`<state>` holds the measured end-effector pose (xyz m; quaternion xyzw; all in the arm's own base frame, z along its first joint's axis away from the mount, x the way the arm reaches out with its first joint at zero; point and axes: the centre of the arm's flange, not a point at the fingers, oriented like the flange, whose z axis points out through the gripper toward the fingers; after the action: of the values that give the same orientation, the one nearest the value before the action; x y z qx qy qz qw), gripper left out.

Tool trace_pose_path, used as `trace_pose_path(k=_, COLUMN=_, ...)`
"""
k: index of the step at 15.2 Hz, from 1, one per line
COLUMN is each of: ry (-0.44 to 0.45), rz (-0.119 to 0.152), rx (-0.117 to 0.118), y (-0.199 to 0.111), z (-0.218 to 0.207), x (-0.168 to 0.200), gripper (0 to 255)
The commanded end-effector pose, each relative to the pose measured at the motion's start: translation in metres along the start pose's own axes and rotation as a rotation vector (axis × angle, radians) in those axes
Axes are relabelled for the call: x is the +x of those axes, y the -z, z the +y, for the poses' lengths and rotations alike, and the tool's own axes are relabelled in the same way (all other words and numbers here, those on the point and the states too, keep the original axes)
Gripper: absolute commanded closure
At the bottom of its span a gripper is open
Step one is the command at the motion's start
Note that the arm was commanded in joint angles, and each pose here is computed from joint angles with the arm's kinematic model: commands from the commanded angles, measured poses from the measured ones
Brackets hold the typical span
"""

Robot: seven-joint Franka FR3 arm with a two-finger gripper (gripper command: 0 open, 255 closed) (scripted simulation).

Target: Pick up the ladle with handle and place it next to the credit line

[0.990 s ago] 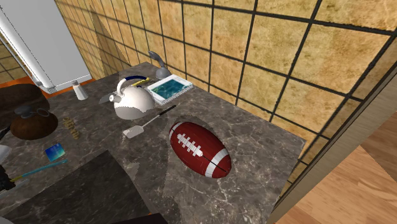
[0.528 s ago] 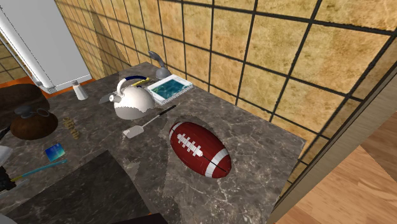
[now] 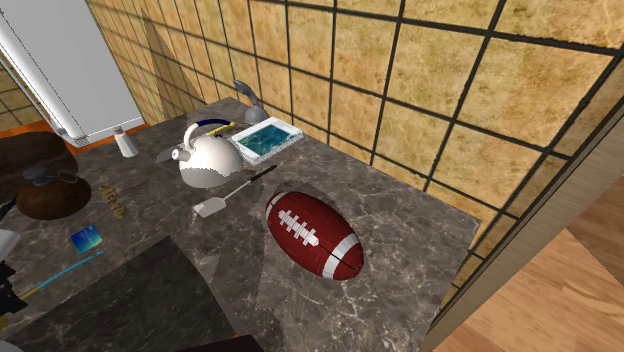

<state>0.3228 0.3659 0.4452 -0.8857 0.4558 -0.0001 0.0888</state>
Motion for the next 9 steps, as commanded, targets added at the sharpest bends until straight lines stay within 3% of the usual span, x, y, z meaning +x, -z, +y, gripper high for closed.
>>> trace_pose_path(k=1, ry=0.0, rz=0.0, rx=-0.001, y=0.021, z=-0.001, x=0.001, gripper=0)
trace_pose_path(k=3, ry=0.0, rz=0.0, rx=-0.001, y=0.044, z=-0.001, x=0.001, gripper=0)
trace_pose_path(k=9, ry=0.0, rz=0.0, rx=-0.001, y=0.044, z=-0.001, x=0.001, gripper=0)
